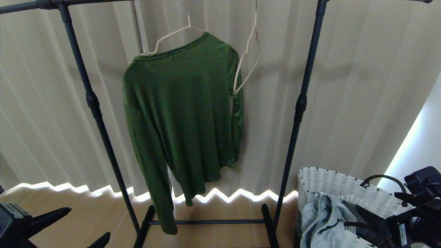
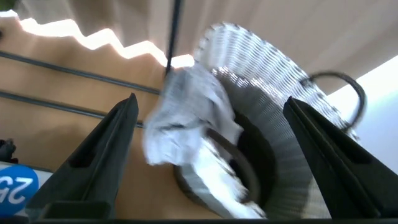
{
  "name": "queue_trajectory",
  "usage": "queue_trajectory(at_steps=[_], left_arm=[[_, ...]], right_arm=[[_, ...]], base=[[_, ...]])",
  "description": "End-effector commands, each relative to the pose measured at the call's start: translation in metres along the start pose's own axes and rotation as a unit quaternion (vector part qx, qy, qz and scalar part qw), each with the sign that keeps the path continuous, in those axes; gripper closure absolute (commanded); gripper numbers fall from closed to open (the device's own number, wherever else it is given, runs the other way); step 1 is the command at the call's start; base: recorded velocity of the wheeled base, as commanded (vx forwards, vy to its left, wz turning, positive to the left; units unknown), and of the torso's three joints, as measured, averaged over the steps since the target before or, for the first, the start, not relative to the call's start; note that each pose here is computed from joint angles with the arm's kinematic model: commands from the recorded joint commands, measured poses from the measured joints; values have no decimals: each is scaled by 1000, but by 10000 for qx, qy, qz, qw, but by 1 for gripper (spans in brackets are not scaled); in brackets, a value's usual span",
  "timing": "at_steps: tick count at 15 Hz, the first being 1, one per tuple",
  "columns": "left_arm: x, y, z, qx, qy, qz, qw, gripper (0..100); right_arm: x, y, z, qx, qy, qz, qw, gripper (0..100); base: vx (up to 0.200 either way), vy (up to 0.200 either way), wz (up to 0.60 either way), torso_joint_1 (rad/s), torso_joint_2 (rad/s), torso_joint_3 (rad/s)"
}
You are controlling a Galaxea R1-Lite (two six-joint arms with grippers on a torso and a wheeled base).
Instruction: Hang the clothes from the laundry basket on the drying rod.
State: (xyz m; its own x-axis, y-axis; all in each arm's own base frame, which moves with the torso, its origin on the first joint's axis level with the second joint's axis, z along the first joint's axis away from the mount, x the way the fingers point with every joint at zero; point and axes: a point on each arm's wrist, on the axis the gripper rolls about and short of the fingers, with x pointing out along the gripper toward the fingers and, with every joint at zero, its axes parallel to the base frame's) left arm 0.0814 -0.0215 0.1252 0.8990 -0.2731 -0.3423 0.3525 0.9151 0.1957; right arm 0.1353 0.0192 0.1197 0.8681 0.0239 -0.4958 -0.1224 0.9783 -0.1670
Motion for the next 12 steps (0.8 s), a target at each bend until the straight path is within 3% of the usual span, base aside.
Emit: queue_trajectory(at_steps=[1, 9, 12], left_arm=[[0, 0, 0, 1, 8, 1, 10000, 0], [3, 0, 4, -30, 8, -36, 10000, 0], [3, 0, 3, -30, 16, -38, 10000, 0]], right_arm=[[0, 0, -1, -60, 8, 12, 10000, 0], [1, 0, 0, -432, 9, 6, 9991, 0], [1, 0, -1, -628, 78, 12, 9980, 0]], base=[[0, 0, 0, 0, 0, 0], [0, 0, 0, 0, 0, 0], [200, 0, 0, 1, 4, 2]])
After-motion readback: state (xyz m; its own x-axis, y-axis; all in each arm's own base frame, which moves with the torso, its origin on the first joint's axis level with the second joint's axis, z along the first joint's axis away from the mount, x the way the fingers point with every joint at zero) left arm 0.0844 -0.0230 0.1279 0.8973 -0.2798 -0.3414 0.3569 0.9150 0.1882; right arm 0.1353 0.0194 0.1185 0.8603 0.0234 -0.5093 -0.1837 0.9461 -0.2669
